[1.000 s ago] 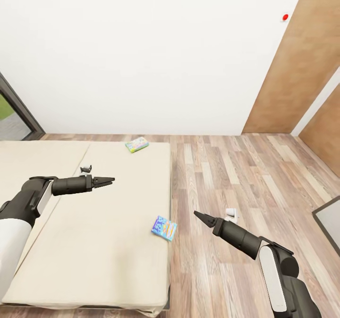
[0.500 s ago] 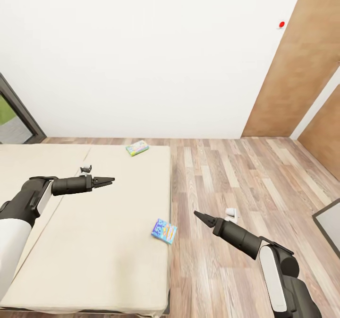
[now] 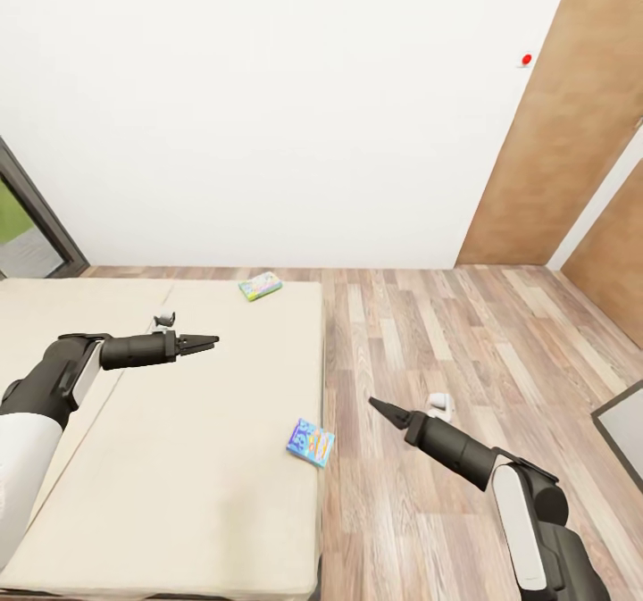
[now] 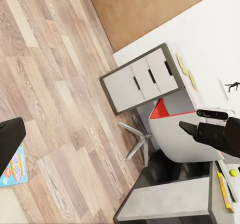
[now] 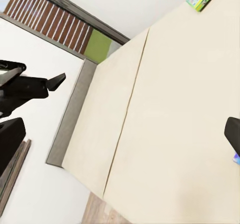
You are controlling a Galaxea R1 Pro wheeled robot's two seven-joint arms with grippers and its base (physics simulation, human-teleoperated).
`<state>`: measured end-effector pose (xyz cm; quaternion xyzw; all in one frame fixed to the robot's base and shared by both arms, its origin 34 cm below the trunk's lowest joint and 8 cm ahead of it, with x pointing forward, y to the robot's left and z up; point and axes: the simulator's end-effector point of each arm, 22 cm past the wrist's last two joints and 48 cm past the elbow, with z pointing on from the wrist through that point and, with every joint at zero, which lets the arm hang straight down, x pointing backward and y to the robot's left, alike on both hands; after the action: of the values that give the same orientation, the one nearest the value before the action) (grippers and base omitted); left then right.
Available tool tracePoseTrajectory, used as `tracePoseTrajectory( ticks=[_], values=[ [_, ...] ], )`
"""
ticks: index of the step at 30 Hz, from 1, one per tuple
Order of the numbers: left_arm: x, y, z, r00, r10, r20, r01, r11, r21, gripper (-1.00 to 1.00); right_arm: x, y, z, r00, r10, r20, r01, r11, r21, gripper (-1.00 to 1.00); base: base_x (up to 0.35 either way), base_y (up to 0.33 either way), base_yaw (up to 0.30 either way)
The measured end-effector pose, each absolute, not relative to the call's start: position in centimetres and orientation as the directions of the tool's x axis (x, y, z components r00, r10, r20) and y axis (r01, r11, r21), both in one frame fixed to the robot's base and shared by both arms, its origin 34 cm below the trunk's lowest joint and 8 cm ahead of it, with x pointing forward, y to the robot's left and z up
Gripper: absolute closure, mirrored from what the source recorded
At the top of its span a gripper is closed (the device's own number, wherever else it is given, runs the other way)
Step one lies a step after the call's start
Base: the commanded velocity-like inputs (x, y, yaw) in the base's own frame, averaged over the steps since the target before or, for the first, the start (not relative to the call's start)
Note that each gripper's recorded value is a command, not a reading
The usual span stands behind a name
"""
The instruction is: Put all the toys in the child's room - the three board games (two on the bed and one on the table), the two jigsaw puzzles on the table, and the tennis ball on the table - inside the toy box on the table in the child's room.
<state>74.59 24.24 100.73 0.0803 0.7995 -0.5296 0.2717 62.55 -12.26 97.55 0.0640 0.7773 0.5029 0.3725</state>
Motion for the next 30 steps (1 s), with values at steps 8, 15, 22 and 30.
tracePoseTrajectory(
  ticks=[8,15,22,30],
  values=[
    [74.6,24.2,101.6,-0.832,-0.16,-0.531,0.427,0.425,-0.798,-1.0,62.6,-12.3,98.5,-0.705,0.483,-0.519,-0.287,0.475,0.832,-1.0,0.0,0.0,0.0],
    [74.5,24.2,102.3,-0.826,-0.16,-0.541,0.438,0.423,-0.794,-1.0,62.6,-12.3,99.1,-0.697,0.484,-0.529,-0.298,0.475,0.828,-1.0,0.0,0.0,0.0],
    [74.4,24.1,103.1,-0.82,-0.16,-0.55,0.448,0.421,-0.789,-1.0,62.7,-12.0,99.8,-0.689,0.486,-0.537,-0.309,0.473,0.825,-1.0,0.0,0.0,0.0],
    [74.3,24.1,103.9,-0.812,-0.16,-0.561,0.458,0.42,-0.783,-1.0,62.7,-11.9,100.5,-0.681,0.487,-0.546,-0.32,0.472,0.821,-1.0,0.0,0.0,0.0]
  ],
)
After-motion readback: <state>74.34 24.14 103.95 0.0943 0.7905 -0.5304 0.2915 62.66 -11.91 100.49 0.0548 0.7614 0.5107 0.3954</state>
